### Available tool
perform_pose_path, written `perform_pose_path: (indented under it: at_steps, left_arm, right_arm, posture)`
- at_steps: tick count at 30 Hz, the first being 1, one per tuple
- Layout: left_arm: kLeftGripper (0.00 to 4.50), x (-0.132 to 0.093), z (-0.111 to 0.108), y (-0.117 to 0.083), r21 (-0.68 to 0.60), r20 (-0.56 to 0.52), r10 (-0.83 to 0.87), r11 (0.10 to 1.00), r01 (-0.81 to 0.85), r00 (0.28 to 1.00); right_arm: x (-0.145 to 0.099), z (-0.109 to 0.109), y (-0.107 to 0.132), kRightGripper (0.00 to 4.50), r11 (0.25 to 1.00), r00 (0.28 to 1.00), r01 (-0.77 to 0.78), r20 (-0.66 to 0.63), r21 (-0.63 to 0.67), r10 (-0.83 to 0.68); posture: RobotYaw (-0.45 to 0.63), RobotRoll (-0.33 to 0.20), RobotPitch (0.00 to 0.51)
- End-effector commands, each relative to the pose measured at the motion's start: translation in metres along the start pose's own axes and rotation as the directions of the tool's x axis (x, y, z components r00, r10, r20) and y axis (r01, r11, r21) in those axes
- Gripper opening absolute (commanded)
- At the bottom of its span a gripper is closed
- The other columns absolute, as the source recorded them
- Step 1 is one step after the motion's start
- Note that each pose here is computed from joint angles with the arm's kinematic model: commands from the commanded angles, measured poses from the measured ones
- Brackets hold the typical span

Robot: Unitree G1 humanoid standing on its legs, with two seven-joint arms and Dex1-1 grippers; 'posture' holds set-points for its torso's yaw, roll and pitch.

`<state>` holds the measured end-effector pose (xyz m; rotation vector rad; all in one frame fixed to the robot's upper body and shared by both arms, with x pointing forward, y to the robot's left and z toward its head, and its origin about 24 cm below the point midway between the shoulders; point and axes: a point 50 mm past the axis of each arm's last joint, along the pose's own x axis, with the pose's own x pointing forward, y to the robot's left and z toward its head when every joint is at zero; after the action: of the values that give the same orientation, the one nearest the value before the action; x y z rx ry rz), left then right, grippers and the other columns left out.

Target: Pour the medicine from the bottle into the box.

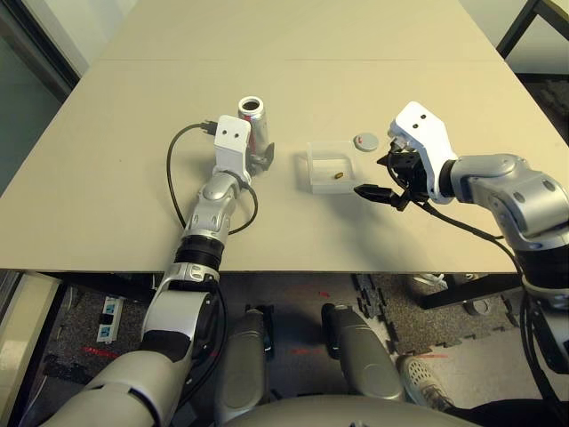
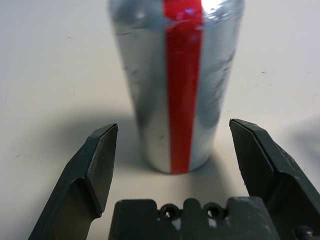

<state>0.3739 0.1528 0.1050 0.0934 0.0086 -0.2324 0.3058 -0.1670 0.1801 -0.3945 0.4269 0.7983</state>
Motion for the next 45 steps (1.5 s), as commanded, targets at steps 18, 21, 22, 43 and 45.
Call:
perform_pose_path:
  at_steps: [18,21,22,43,45]
  left_arm:
    - [4.47,-0.06,0.03,0.08,-0.004,0.084,0.179,0.984,-0.179,0.98]
    - [4.47,-0.051,0.039,0.101,-0.003,0.121,0.221,0.975,-0.223,0.968]
    - [4.47,-0.048,0.042,0.108,-0.006,0.132,0.235,0.972,-0.236,0.963]
    - [4.47,-0.04,0.031,0.16,-0.047,0.071,0.334,0.942,-0.332,0.94]
    - [4.47,-0.039,0.033,0.16,-0.047,0.072,0.333,0.943,-0.33,0.94]
  right_arm:
    - [-0.018,-0.038,-0.053,4.5,0.631,0.65,0.616,0.147,0.472,-0.745]
    - [-0.018,-0.045,-0.065,4.5,0.495,0.496,0.718,0.139,0.489,-0.857]
    - [-0.018,-0.049,-0.07,4.5,0.446,0.448,0.74,0.126,0.504,-0.885]
    - [-0.029,-0.093,-0.077,4.5,0.208,0.249,0.873,-0.036,0.441,-0.968]
    - [-0.029,-0.091,-0.076,4.5,0.213,0.251,0.869,-0.028,0.446,-0.968]
  posture:
    - [-0.1,0.0,0.231]
    - [-0.1,0.0,0.236]
    - [-0.1,0.0,0.241]
    - [-0.2,0.0,0.267]
    - [-0.2,0.0,0.278]
